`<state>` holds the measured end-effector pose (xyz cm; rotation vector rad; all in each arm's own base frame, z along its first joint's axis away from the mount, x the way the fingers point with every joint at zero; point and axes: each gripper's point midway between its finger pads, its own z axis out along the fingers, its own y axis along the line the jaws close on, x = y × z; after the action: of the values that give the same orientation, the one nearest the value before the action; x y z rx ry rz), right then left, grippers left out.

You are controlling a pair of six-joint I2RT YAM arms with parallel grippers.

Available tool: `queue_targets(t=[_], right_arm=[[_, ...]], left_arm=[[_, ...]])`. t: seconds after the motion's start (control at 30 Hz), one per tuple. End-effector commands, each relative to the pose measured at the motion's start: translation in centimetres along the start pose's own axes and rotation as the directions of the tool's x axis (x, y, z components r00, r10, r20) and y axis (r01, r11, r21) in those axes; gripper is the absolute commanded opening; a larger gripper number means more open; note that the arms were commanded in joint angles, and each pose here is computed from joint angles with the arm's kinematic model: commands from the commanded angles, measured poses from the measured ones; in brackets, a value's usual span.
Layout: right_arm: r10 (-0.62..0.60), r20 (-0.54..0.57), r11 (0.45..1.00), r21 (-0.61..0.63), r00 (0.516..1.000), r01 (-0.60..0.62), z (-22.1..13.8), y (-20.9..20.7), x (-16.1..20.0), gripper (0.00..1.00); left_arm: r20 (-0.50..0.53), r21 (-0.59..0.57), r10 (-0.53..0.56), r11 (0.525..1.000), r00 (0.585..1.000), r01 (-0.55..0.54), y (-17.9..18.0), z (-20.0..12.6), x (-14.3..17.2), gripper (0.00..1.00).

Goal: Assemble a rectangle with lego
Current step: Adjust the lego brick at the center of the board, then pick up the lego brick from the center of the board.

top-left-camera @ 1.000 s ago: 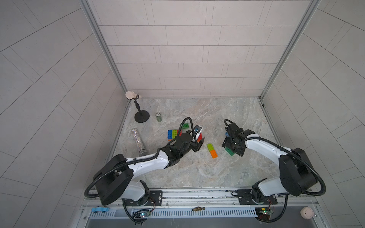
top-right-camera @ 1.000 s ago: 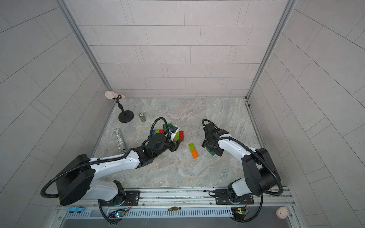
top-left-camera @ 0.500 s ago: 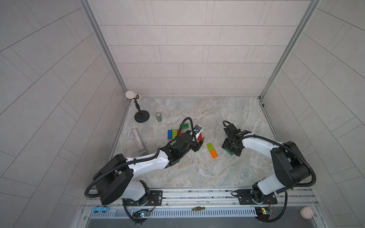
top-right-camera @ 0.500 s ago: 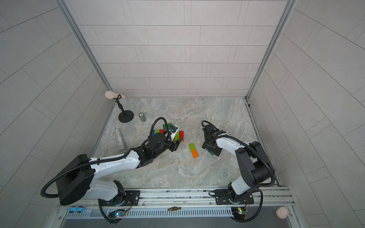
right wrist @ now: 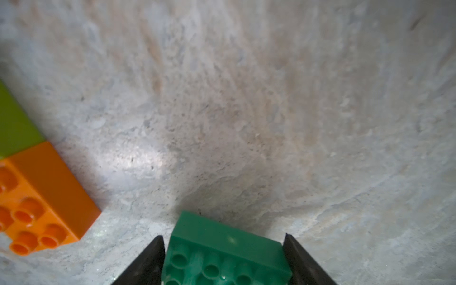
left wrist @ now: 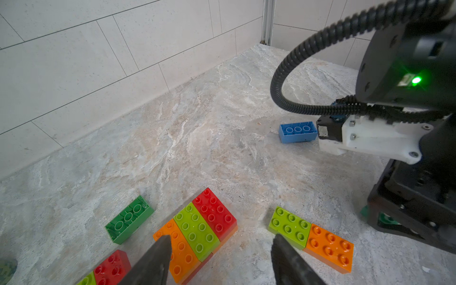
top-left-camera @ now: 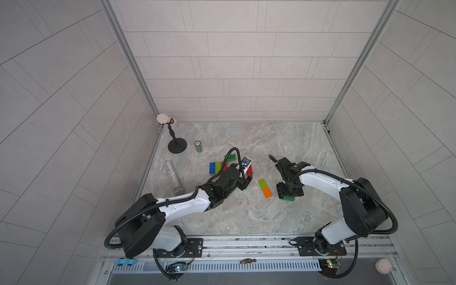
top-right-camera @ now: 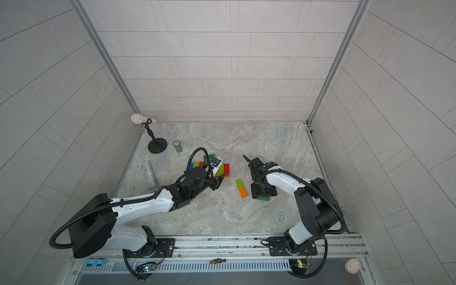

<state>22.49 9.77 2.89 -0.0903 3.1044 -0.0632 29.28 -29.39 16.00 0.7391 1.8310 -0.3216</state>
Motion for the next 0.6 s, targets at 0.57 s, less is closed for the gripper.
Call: queue_targets(t=[0.57], right_arm=[[0.303, -0.002, 0.951, -0.057, 0.953, -0.303, -0.34, -0.56, 0.83, 0.79]], left_arm=[[0.017, 0.03, 0.007, 1.0, 1.0, -0.007, -0.53, 0.16, -0.29, 0.68]])
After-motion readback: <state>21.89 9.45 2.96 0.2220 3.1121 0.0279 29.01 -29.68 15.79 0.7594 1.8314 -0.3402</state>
